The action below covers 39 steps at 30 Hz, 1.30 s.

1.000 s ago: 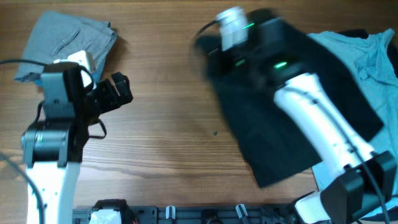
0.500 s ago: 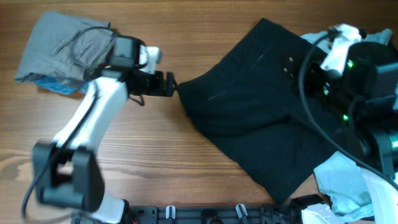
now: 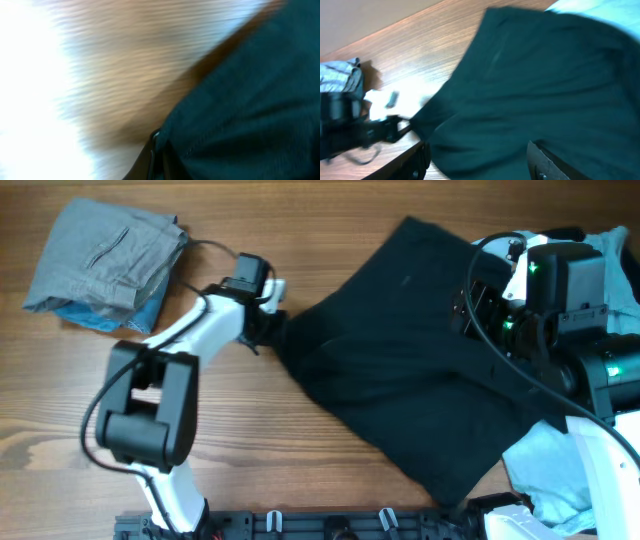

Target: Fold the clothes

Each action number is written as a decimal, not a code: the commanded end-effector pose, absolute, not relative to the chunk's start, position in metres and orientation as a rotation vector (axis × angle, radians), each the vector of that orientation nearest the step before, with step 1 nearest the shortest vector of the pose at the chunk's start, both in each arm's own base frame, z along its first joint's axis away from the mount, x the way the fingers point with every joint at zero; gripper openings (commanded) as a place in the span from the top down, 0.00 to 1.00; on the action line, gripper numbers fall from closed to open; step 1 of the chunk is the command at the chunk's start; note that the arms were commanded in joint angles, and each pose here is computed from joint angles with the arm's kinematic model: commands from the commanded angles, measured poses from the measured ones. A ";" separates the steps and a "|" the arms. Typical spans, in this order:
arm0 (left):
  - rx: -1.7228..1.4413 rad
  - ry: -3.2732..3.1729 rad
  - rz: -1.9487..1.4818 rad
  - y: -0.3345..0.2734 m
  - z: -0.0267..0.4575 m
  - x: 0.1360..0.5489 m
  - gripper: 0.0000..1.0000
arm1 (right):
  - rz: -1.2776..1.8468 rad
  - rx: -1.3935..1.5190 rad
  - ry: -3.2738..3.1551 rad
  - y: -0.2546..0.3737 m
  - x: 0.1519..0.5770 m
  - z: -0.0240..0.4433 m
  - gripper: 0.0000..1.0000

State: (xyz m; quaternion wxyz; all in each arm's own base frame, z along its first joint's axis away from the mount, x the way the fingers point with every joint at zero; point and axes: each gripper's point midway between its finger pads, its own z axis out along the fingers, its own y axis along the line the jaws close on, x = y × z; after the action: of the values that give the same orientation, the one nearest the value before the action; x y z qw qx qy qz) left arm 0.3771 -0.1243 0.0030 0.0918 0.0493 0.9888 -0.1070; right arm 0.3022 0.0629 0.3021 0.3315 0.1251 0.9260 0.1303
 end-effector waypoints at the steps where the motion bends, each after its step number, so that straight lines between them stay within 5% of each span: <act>1: -0.423 2.858 0.044 0.005 0.055 0.373 0.96 | 0.292 0.353 2.410 0.055 0.303 0.302 0.35; 3: -0.646 2.800 0.046 0.053 0.087 0.352 0.96 | 0.287 0.355 2.408 0.054 0.304 0.303 0.35; 6: -0.563 2.745 -0.262 0.039 0.124 0.344 0.57 | 0.243 0.372 2.374 0.047 0.309 0.307 0.32; 8: -0.377 2.714 -0.324 0.018 0.133 0.356 0.47 | 0.246 0.371 2.365 0.048 0.311 0.308 0.29; 11: -0.051 2.579 -0.407 -0.032 0.149 0.391 0.67 | 0.221 0.380 2.412 0.047 0.315 0.294 0.36; 15: 0.473 2.451 -0.440 -0.117 0.120 0.423 0.84 | 0.193 0.393 2.523 0.051 0.323 0.264 0.66; 16: 0.520 2.448 -0.451 -0.133 0.101 0.431 0.91 | 0.210 0.387 2.545 0.054 0.325 0.258 0.68; 22: 0.615 2.477 -0.488 -0.173 0.004 0.450 0.94 | 0.205 0.390 2.614 0.059 0.334 0.237 0.69; 30: -0.291 2.711 0.049 0.008 -0.051 0.455 0.96 | 0.067 0.420 2.732 0.052 0.357 0.185 0.68; 37: -0.388 2.669 0.000 0.044 0.014 0.444 0.96 | 0.256 0.436 2.759 0.043 0.434 0.100 0.69; 39: -0.378 2.638 -0.007 0.042 0.040 0.441 0.94 | 0.435 0.221 2.763 0.062 0.455 0.069 0.72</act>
State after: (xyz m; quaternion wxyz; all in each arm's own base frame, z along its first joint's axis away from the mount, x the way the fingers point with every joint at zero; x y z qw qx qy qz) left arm 0.4457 0.0330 0.0041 0.2079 -0.1249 0.9699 -0.0206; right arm 0.4423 0.0358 0.1077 0.1939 0.1648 0.9642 0.0748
